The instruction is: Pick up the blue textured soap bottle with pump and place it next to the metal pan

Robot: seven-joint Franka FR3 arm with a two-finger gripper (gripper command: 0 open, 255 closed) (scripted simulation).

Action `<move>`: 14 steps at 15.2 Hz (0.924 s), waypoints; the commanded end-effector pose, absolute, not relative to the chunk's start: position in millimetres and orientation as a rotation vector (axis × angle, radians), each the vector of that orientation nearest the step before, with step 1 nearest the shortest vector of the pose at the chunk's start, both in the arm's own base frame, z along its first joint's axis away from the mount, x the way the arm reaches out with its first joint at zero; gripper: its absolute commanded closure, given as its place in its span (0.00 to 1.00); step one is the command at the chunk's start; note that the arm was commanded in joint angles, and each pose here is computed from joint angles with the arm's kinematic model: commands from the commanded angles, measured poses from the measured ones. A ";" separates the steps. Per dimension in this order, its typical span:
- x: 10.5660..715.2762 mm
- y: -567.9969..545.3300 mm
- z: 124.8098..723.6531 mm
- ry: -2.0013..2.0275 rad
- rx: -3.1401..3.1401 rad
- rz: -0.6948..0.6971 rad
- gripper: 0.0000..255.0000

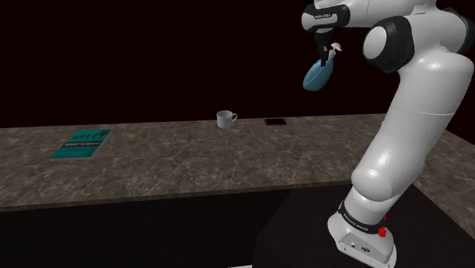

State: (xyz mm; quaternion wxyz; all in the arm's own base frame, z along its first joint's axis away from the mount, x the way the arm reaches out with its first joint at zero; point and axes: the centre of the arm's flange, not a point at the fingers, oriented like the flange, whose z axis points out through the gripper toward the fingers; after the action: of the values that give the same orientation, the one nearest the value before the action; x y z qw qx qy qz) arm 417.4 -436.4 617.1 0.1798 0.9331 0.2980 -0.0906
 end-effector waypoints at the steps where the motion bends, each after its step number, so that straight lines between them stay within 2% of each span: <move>1: 397.7 -448.7 607.8 0.844 2.636 -0.254 1.00; 14: 268.8 -543.1 545.2 0.844 2.636 -0.254 1.00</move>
State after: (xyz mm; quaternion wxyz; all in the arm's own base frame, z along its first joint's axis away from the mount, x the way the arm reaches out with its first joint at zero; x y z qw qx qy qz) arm 280.7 -536.0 549.7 0.1796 0.9331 0.2982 -0.0904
